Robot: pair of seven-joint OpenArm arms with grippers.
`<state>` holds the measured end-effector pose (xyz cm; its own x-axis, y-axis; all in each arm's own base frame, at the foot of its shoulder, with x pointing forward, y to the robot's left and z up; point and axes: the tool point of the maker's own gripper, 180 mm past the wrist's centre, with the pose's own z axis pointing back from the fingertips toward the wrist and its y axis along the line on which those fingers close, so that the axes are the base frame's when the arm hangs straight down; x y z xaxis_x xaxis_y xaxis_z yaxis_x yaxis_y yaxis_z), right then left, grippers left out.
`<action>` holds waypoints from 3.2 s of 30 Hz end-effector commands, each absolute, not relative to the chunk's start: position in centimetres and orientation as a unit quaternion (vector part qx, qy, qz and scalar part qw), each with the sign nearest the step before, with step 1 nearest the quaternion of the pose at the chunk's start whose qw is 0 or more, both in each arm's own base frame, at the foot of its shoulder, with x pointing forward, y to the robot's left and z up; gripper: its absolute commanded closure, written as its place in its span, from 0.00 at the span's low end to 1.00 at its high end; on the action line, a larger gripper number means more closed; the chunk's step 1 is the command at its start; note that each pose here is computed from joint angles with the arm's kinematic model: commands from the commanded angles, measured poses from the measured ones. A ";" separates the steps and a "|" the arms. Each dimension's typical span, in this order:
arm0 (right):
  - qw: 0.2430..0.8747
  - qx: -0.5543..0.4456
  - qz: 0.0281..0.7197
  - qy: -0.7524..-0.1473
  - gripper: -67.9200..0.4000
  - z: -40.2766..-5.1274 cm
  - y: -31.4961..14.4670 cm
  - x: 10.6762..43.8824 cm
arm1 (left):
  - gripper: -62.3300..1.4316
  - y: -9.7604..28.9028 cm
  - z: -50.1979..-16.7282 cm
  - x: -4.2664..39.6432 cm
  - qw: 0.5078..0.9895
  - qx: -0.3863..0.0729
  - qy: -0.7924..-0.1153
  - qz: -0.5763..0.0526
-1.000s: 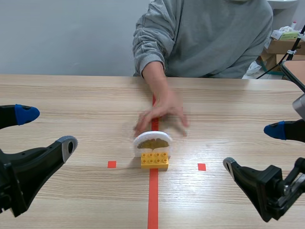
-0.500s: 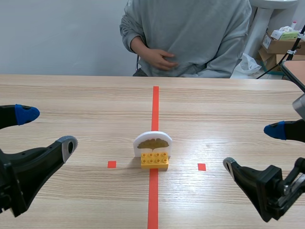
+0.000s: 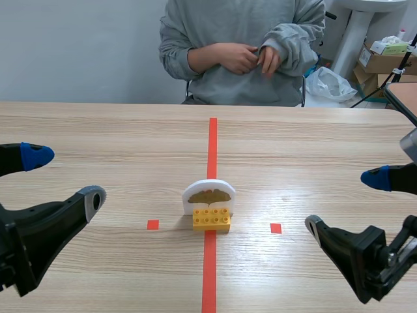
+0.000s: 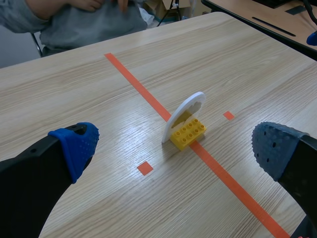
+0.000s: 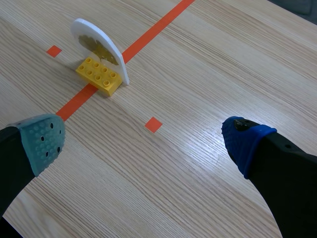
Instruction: Do the leaf sorting experiment
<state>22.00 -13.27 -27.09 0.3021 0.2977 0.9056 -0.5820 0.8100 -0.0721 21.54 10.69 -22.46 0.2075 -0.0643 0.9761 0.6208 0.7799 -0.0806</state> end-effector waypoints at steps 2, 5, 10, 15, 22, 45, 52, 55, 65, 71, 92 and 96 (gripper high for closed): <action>0.785 0.137 0.272 -0.539 0.00 -26.1 -13.3 22.6 | 0.00 10.4 -21.9 21.4 0.734 -0.245 -0.592 -0.226; 0.785 0.137 0.272 -0.539 0.00 -26.1 -13.3 22.6 | 0.00 10.4 -21.9 21.4 0.734 -0.245 -0.592 -0.226; 0.785 0.137 0.272 -0.539 0.00 -26.1 -13.3 22.6 | 0.00 10.4 -21.9 21.4 0.734 -0.245 -0.592 -0.226; 0.785 0.137 0.272 -0.539 0.00 -26.1 -13.3 22.6 | 0.00 10.4 -21.9 21.4 0.734 -0.245 -0.592 -0.226; 0.785 0.137 0.272 -0.539 0.00 -26.1 -13.3 22.6 | 0.00 10.4 -21.9 21.4 0.734 -0.245 -0.592 -0.226; 0.785 0.080 0.331 -0.518 0.00 -25.3 -14.5 25.6 | 0.00 10.4 -21.9 21.5 0.733 -0.245 -0.593 -0.226; 0.760 0.051 0.359 -0.539 0.00 -23.3 -15.1 28.9 | 0.00 10.4 -21.9 21.5 0.733 -0.244 -0.593 -0.224; 0.763 0.046 0.363 -0.533 0.00 -23.8 -15.8 30.3 | 0.00 10.4 -21.9 21.5 0.733 -0.245 -0.594 -0.223; 0.753 0.091 0.418 -0.500 0.00 -26.3 -13.1 33.1 | 0.00 10.4 -21.9 21.5 0.733 -0.246 -0.599 -0.206; 0.748 0.104 0.454 -0.473 0.00 -28.5 -10.6 34.0 | 0.00 10.4 -21.9 21.5 0.733 -0.247 -0.601 -0.200; 0.729 0.175 0.510 -0.422 0.00 -34.8 -0.4 34.1 | 0.00 10.4 -21.9 21.5 0.733 -0.247 -0.601 -0.200; 0.730 0.190 0.504 -0.421 0.00 -35.5 0.9 33.8 | 0.00 10.4 -21.9 21.5 0.733 -0.247 -0.601 -0.200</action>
<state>32.93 0.47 -36.77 0.1693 0.5890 0.7902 -0.8978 0.4229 -0.1229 21.61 10.64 -22.34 0.2066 -0.0173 0.9783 0.5914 0.7988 -0.1107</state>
